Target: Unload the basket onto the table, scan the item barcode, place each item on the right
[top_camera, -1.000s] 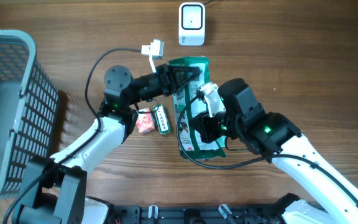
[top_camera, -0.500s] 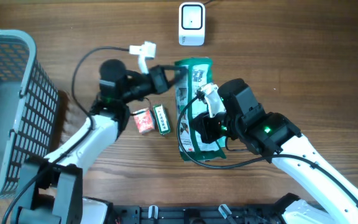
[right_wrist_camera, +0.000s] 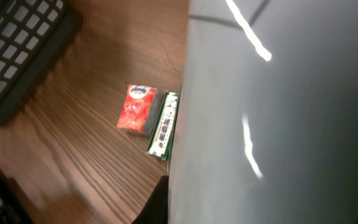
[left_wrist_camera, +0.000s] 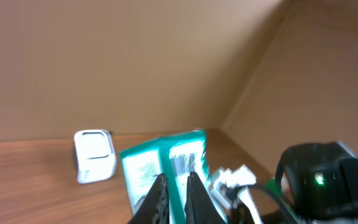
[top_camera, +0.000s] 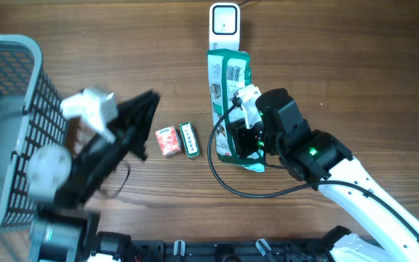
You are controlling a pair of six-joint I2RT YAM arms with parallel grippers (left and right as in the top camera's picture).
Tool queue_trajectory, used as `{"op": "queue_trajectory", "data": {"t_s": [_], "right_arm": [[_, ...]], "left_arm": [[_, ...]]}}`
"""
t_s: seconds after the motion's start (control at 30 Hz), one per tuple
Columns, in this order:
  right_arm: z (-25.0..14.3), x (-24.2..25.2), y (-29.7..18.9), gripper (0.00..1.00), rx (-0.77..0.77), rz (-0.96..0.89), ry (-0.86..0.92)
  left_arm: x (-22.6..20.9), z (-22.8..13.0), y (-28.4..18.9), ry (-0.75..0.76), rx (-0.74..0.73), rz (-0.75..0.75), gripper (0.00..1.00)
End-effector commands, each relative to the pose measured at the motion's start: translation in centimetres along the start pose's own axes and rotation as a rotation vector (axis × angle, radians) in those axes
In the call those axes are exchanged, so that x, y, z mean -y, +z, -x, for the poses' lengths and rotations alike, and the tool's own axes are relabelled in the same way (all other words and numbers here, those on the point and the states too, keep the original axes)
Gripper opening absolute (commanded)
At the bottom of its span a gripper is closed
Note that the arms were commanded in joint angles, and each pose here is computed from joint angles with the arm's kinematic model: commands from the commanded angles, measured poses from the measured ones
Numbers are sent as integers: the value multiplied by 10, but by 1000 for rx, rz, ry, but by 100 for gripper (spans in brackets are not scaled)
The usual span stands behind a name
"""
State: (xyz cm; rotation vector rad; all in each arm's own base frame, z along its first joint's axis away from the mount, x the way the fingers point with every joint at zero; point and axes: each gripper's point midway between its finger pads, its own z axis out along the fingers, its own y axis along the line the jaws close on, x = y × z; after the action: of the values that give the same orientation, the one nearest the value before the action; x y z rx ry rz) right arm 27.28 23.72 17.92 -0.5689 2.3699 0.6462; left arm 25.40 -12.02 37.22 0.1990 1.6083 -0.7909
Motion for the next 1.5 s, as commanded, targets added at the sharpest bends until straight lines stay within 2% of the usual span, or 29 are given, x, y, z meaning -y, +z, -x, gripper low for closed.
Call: {"op": "queue_trajectory", "data": {"t_s": [0.0, 0.13, 0.37, 0.53, 0.57, 0.6, 0.63, 0.67, 0.77, 0.83, 0.97, 1.07, 1.13, 1.27, 1.47], "right_arm": [[13, 3, -7, 4, 44, -32, -27], [17, 9, -7, 4, 64, -69, -28], [27, 45, -15, 4, 118, -279, -24], [58, 62, -30, 4, 238, -415, -50], [69, 66, -36, 5, 281, -451, -62], [80, 71, -43, 7, 330, -503, -75], [90, 77, -50, 7, 371, -556, -89], [100, 85, -57, 7, 410, -626, -114], [113, 99, -61, 5, 442, -757, -179], [119, 111, -50, 4, 424, -847, -238], [128, 139, -12, 4, 316, -1054, -414], [146, 157, 14, 4, 242, -1197, -573], [163, 179, 20, 4, 206, -1298, -615], [180, 219, 47, 4, 109, -1365, -676], [189, 241, 94, 4, 61, -1414, -807]], "left_arm": [[-9, 7, -39, 88, 67, 157, 4], [-24, -12, -73, 62, 40, 304, 4], [-27, -52, -105, 18, -65, 362, 4], [-26, -38, -135, -61, 89, 420, 4], [-26, -36, -138, -81, 109, 428, 7], [-26, -36, -139, -98, 115, 429, 18], [-27, -37, -139, -101, 113, 430, 41], [-27, -37, -139, -101, 112, 430, 100], [-35, -38, -143, -103, 117, 477, 100], [-31, -46, -140, -105, 76, 453, 100], [-20, -27, -142, 83, 124, 416, 100], [-15, -21, -148, 159, 152, 408, 100], [-15, -21, -148, 161, 150, 410, 100], [-25, -20, -152, 158, 164, 468, 100], [-42, -29, -150, 149, 144, 536, 100]]}}
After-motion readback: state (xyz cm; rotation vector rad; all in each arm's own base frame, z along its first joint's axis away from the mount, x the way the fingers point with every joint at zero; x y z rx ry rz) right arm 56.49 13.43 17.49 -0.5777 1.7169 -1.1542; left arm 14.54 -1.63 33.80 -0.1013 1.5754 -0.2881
